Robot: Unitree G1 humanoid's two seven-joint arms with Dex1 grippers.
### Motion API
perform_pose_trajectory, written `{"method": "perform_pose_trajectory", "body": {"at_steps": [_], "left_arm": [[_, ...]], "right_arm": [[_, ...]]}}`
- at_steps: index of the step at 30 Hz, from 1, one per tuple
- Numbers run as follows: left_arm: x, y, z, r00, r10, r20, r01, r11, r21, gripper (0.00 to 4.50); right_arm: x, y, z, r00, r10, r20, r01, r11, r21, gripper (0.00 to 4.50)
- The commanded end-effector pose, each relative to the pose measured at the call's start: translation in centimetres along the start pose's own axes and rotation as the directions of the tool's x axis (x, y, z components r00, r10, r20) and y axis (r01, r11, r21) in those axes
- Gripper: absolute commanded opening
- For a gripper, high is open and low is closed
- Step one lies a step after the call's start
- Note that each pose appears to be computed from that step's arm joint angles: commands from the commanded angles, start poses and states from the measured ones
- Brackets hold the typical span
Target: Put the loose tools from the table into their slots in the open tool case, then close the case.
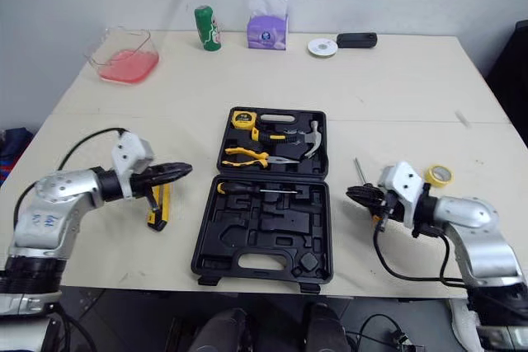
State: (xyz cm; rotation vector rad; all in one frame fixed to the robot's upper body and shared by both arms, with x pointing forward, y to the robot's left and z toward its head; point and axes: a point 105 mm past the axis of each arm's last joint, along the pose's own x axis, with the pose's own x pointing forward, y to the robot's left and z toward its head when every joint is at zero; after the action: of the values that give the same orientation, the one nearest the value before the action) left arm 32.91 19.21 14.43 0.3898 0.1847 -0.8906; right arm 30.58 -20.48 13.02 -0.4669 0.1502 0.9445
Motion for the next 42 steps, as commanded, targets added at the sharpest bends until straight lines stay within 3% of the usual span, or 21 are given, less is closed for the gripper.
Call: {"method": "perform_pose_trajectory", "body": {"at_steps": [1,16,28,33,37,42], "left_arm": [[0.8,0.1,0.4,1.0,0.014,-0.012,-0.014,1.0,-0.002,0.0],[4.8,-0.8,0.1,0.997,-0.02,-0.078,0.017,0.999,-0.042,0.0],[6.5,-0.2,-0.5,0.997,-0.029,-0.078,0.022,0.995,-0.095,0.0],[7.3,-0.3,0.5,0.998,-0.042,-0.045,0.039,0.997,-0.07,0.0],[6.4,-1.0,0.3,0.995,-0.072,-0.064,0.069,0.996,-0.051,0.0],[3.7,-0.2,0.4,0.998,0.014,-0.063,-0.015,1.0,-0.001,0.0]], "right_arm": [[1.1,-0.5,0.8,1.0,0.002,-0.014,-0.003,0.999,-0.046,0.02],[4.2,-0.4,1.6,0.997,0.044,-0.056,-0.048,0.995,-0.085,0.02],[5.5,-0.9,1.6,0.998,0.051,-0.047,-0.055,0.993,-0.108,0.02],[5.8,-1.1,1.6,0.998,0.048,-0.044,-0.053,0.992,-0.117,0.02],[5.6,-1.3,1.7,0.998,0.041,-0.042,-0.046,0.991,-0.125,0.02],[3.6,-2.6,2.4,1.0,-0.014,-0.015,0.011,0.988,-0.154,0.02]]}}
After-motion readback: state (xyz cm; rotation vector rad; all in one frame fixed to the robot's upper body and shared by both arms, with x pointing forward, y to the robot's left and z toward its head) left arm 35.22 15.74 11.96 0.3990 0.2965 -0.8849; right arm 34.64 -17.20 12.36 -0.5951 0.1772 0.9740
